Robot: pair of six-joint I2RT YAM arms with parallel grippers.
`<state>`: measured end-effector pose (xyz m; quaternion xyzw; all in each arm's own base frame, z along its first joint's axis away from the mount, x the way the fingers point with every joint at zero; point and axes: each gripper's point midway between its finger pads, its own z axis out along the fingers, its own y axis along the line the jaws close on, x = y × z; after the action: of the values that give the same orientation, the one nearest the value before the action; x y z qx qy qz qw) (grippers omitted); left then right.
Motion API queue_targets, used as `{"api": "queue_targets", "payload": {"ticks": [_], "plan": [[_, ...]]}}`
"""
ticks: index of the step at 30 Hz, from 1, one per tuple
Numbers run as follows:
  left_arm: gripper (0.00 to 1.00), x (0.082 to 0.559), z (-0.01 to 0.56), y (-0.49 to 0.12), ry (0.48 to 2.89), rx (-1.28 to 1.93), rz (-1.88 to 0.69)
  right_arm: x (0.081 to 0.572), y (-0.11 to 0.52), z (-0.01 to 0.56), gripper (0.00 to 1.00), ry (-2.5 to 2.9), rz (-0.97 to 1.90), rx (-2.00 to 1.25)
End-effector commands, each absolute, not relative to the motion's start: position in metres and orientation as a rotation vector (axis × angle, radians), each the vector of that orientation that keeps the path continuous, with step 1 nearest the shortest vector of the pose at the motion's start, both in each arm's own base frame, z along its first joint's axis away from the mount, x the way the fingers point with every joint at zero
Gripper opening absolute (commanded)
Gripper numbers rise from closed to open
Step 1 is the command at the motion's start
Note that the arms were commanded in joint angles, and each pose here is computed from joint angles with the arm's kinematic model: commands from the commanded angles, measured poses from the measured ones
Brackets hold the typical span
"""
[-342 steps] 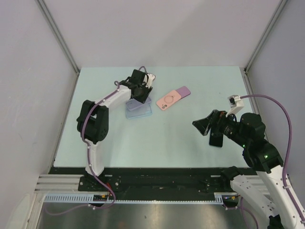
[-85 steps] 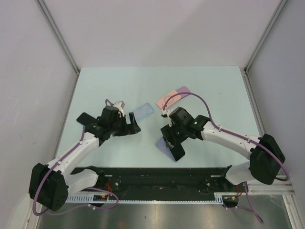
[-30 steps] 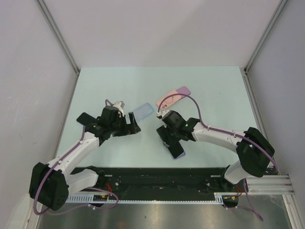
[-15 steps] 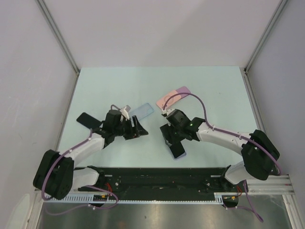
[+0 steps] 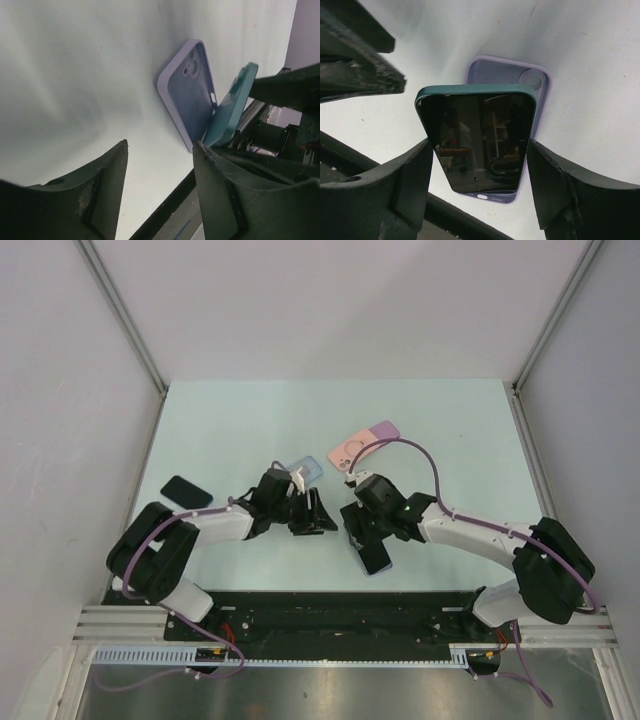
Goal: Put the phone into the phone case
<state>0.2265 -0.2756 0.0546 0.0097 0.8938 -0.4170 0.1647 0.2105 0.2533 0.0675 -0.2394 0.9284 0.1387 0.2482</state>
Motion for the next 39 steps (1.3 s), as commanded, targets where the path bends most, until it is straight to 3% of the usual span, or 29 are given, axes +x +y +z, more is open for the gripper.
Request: {"api": "queue_targets", "payload": {"ticks": [1, 19, 28, 39], "plan": [[0.59, 0.245, 0.065, -0.298, 2.502, 0.036, -1.238, 0.213, 0.257, 0.084, 0.43, 2.431, 0.435, -0.630], [0.52, 0.249, 0.029, -0.327, 2.607, 0.116, -1.231, 0.209, 0.247, 0.093, 0.42, 2.383, 0.461, -0.613], [0.43, 0.246, 0.003, -0.320, 2.716, 0.156, -1.030, 0.212, 0.243, 0.094, 0.43, 2.384, 0.438, -0.588], [0.09, 0.244, -0.014, -0.307, 2.767, 0.162, -0.846, 0.214, 0.239, 0.088, 0.43, 2.408, 0.429, -0.566]]}}
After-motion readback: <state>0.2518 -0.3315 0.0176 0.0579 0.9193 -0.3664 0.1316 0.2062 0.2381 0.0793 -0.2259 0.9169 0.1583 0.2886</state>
